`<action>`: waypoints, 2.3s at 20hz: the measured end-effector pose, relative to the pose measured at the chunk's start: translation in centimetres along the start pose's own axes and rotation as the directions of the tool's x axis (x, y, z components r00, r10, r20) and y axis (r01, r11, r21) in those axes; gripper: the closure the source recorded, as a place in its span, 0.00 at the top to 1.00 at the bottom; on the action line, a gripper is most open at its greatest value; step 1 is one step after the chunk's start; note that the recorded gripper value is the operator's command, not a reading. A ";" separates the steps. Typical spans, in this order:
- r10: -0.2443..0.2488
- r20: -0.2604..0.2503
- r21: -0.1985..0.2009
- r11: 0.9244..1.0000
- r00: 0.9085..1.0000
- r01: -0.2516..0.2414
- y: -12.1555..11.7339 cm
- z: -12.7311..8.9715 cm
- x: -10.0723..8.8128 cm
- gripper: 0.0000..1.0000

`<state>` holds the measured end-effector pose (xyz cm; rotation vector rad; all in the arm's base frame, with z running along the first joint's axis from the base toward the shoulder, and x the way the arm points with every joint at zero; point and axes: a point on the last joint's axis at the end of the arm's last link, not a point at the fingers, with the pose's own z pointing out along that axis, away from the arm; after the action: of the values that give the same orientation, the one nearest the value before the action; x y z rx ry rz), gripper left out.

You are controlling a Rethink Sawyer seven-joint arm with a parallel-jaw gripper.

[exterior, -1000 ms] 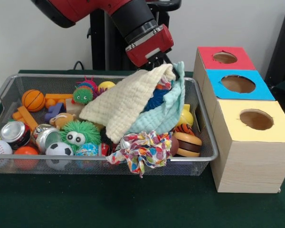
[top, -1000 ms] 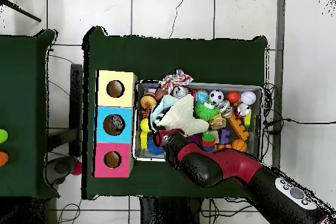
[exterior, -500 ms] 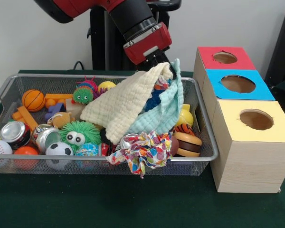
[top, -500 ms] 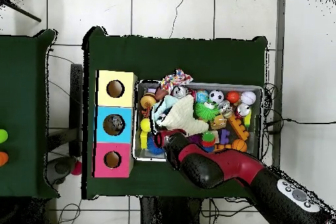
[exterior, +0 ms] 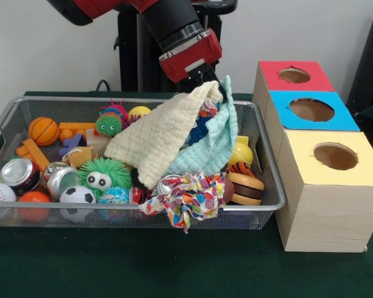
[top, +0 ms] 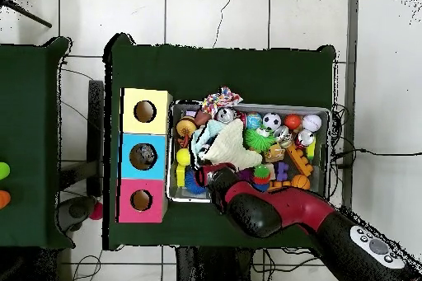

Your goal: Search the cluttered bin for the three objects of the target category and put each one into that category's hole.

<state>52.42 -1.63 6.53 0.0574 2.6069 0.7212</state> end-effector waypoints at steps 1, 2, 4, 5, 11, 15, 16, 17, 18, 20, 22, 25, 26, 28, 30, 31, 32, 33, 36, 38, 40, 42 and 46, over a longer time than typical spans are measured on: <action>-0.001 -0.004 0.001 1.000 1.000 0.001 0.0 0.0 0.0 0.00; -0.002 -0.010 0.002 1.000 1.000 0.002 0.0 -0.1 0.1 0.00; -0.003 -0.013 0.004 1.000 1.000 0.003 -0.1 -0.1 0.1 0.00; -0.004 -0.013 0.004 1.000 1.000 0.004 -0.1 -0.1 0.1 0.00; 0.004 -0.026 0.018 1.000 1.000 -0.004 -0.2 -0.5 -0.3 0.00; 0.055 -0.068 0.036 0.998 0.996 -0.052 -0.2 -1.2 -1.4 0.00; 0.064 -0.078 0.040 0.997 0.995 -0.061 -0.2 -1.4 -1.6 0.00; 0.098 -0.116 0.055 0.994 0.988 -0.092 -0.1 -2.1 -2.3 0.00; 0.105 -0.125 0.058 0.993 0.987 -0.099 -0.1 -2.2 -2.4 0.00; 0.118 -0.144 0.066 0.992 0.982 -0.110 -0.1 -2.6 -2.7 0.00; 0.136 -0.172 0.079 0.989 0.976 -0.124 -0.1 -3.2 -3.1 0.00; 0.151 -0.189 0.089 0.987 0.970 -0.136 -0.1 -3.6 -3.4 0.00; 0.155 -0.193 0.092 0.986 0.969 -0.140 -0.1 -3.8 -3.5 0.00; 0.167 -0.212 0.104 0.983 0.963 -0.148 0.0 -4.3 -3.8 0.00; 0.174 -0.227 0.112 0.982 0.958 -0.152 0.1 -4.6 -4.0 0.00; 0.178 -0.236 0.116 0.981 0.955 -0.155 0.1 -4.8 -4.1 0.00; 0.183 -0.252 0.122 0.980 0.950 -0.156 0.3 -5.0 -4.2 0.00; 0.186 -0.264 0.125 0.980 0.946 -0.157 0.4 -5.2 -4.3 0.00; 0.194 -0.297 0.135 0.978 0.935 -0.160 0.9 -5.6 -4.6 0.00; 0.195 -0.311 0.138 0.978 0.930 -0.159 1.1 -5.7 -4.7 0.00; 0.194 -0.327 0.143 0.978 0.925 -0.154 1.5 -5.8 -4.8 0.00; 0.190 -0.334 0.145 0.978 0.923 -0.149 1.7 -5.8 -4.9 0.00; 0.173 -0.357 0.159 0.980 0.918 -0.123 2.2 -6.0 -5.4 0.00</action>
<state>54.68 -3.39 14.40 0.1775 3.0385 0.6593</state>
